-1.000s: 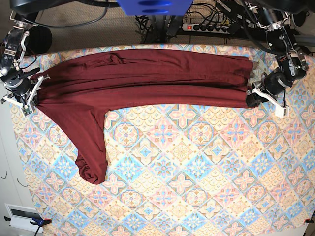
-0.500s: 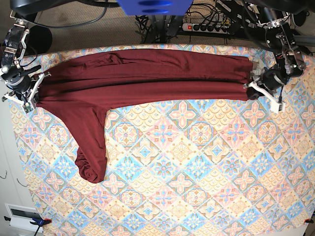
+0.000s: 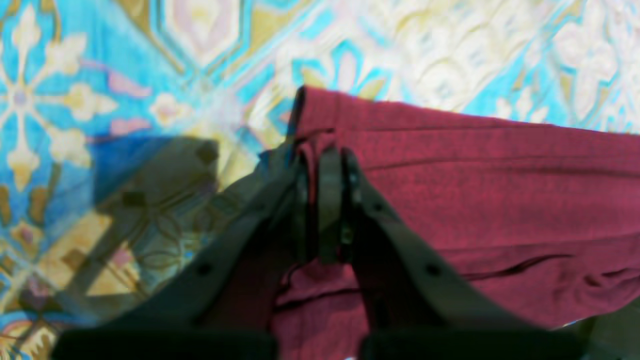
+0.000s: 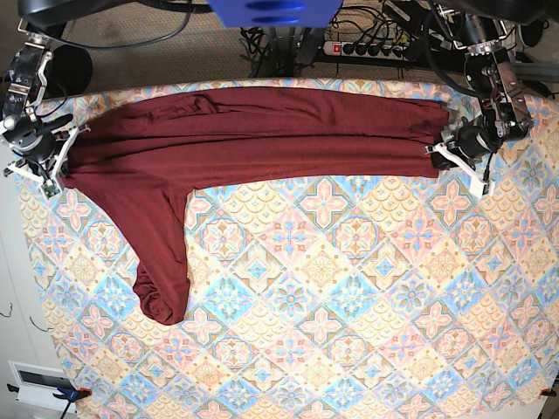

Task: Layout the t-shirt on the table in an organized manner, then fold the t-shirt properly
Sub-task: 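Fold the grasped hem edge with both grippers toward the collar edge, then release the folded edge and lift both grippers off the shirt, then grasp the hanging sleeve with the right gripper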

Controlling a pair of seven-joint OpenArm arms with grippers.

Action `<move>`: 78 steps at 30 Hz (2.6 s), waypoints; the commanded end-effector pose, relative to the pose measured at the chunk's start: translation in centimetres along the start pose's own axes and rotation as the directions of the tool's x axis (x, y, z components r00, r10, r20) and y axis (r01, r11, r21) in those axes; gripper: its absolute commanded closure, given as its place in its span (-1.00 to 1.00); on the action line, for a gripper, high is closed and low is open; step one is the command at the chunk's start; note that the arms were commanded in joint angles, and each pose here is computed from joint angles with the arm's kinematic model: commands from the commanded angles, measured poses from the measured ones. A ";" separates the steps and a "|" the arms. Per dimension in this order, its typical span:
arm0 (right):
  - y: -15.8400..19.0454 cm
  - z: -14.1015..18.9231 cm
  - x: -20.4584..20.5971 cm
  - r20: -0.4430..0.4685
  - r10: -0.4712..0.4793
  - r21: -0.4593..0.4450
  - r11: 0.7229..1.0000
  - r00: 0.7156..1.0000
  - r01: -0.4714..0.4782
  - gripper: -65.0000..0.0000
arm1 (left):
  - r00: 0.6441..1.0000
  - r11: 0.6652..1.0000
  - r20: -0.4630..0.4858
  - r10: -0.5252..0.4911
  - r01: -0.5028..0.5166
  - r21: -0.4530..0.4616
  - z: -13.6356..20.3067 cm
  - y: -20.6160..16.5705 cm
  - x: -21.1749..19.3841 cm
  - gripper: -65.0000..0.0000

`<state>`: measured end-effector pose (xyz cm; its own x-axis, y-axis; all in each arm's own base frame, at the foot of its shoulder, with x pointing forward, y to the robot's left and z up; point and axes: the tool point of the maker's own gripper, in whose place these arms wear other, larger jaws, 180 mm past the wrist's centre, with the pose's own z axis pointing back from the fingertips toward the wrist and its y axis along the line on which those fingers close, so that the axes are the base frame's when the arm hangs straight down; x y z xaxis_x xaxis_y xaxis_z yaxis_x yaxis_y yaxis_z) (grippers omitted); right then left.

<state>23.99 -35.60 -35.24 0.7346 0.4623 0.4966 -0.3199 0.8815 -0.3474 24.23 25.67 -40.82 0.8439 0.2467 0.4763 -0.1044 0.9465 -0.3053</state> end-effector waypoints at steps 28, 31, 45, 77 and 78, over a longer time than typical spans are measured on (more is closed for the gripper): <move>-3.7 1.3 5.2 0.067 0.036 -0.109 0.994 0.997 -0.028 0.20 | 0.987 0.976 0.124 0.101 -0.074 -0.203 1.6 -3.1 3.4 -0.16; -3.2 0.7 8.2 0.118 0.068 -0.093 0.994 0.991 -0.057 0.20 | 0.972 0.962 0.168 0.162 -0.117 -0.248 2.5 -3.0 4.5 -0.20; -2.9 -4.6 13.7 0.146 0.023 0.024 0.999 0.989 -0.027 0.20 | 0.923 0.888 0.250 0.293 -0.166 -0.428 4.0 -5.5 7.6 -0.25; 0.9 -10.0 19.6 0.167 -0.034 0.205 0.979 0.985 0.000 0.03 | 0.903 0.880 0.333 0.273 -0.094 -0.466 5.8 -7.4 10.3 -0.25; 0.9 -10.2 19.9 0.168 -0.034 0.209 0.978 0.985 -0.002 -0.06 | 0.903 0.880 0.333 0.273 -0.094 -0.466 5.8 -7.4 10.3 -0.25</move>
<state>41.86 -26.26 -37.45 0.6995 0.4516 0.5538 -0.4583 0.8782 -0.1371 30.06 22.08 -30.36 0.5914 0.5505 0.5892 0.0404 0.7096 -0.7035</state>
